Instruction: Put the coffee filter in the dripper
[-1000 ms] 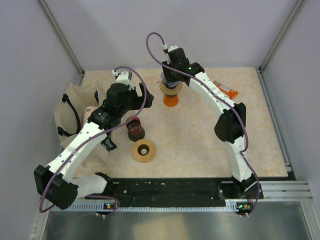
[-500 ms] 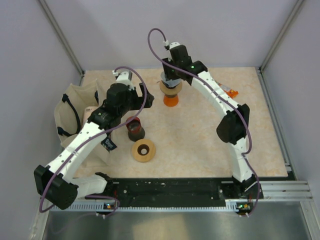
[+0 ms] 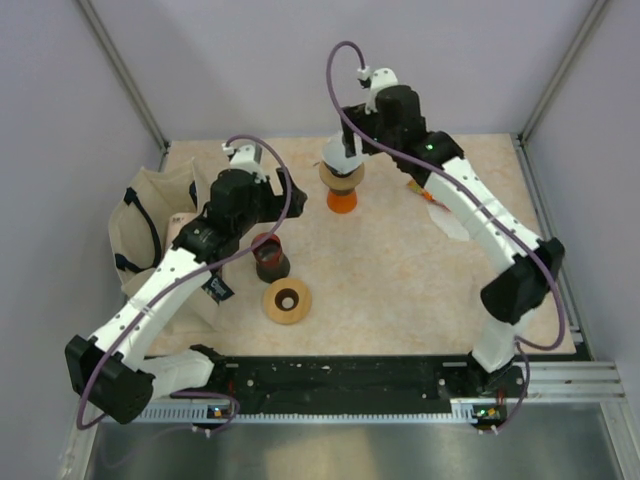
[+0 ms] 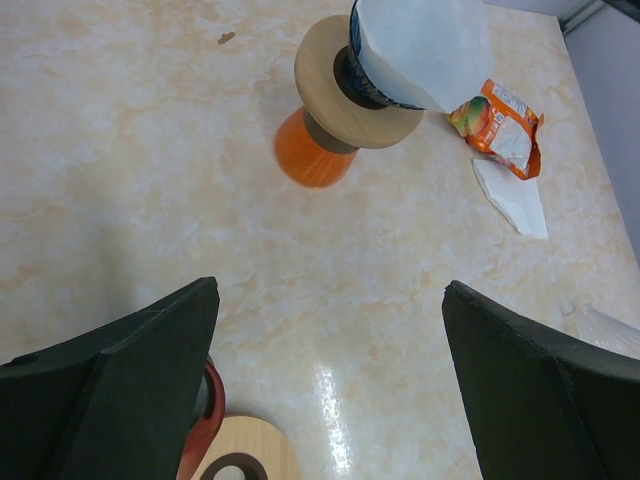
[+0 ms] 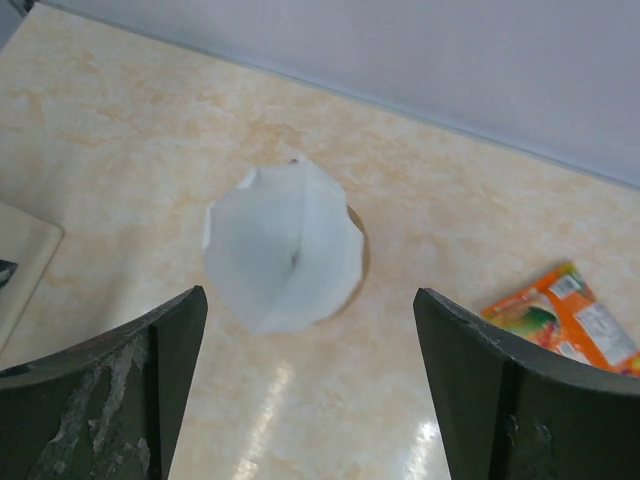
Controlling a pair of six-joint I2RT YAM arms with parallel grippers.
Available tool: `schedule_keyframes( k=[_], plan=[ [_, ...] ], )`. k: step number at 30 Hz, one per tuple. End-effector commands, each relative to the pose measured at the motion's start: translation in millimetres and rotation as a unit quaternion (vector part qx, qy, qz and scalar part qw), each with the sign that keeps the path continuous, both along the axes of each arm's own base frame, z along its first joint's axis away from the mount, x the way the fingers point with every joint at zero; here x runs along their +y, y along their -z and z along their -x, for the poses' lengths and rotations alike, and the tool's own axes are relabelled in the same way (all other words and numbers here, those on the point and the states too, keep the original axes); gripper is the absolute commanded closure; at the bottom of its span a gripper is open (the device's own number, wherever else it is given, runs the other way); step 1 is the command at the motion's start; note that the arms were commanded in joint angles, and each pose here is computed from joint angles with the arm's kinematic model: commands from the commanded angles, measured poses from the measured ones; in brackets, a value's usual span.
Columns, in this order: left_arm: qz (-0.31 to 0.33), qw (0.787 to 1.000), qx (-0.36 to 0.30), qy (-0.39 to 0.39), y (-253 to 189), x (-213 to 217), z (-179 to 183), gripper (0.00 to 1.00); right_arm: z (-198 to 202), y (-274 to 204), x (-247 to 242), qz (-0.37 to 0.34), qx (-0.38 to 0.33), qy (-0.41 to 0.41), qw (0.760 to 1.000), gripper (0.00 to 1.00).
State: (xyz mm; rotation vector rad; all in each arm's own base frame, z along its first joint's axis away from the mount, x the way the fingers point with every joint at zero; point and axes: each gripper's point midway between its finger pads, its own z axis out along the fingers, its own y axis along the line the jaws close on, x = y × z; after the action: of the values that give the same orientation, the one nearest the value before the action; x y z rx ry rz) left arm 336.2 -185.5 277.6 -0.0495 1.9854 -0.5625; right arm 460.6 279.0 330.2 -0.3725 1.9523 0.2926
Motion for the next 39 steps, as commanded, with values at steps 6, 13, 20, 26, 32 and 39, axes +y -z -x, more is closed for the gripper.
schedule_keyframes(
  k=[6, 13, 20, 26, 32, 39],
  plan=[
    [0.022, 0.999, -0.026, -0.010, -12, 11, 14, 0.01, 69, -29, -131, -0.040, -0.110, 0.150, 0.982, 0.03],
    [0.024, 1.000, -0.010, -0.012, 4, 12, 20, 0.01, 117, 25, -195, -0.093, -0.103, 0.241, 0.961, 0.01],
    [0.014, 0.999, 0.008, -0.029, 19, 22, 27, 0.01, 138, 99, -180, -0.101, -0.003, 0.200, 0.975, 0.02],
    [0.004, 0.999, 0.019, -0.034, 28, 29, 37, 0.01, 159, 130, -127, -0.177, 0.082, 0.087, 0.977, 0.03],
    [0.014, 0.999, 0.014, -0.032, 24, 32, 46, 0.01, 198, 149, -10, -0.220, 0.141, -0.081, 0.962, 0.02],
    [0.012, 0.999, 0.029, -0.039, 29, 44, 66, 0.01, 218, 210, 88, -0.191, 0.252, -0.141, 0.938, 0.06]
  ],
)
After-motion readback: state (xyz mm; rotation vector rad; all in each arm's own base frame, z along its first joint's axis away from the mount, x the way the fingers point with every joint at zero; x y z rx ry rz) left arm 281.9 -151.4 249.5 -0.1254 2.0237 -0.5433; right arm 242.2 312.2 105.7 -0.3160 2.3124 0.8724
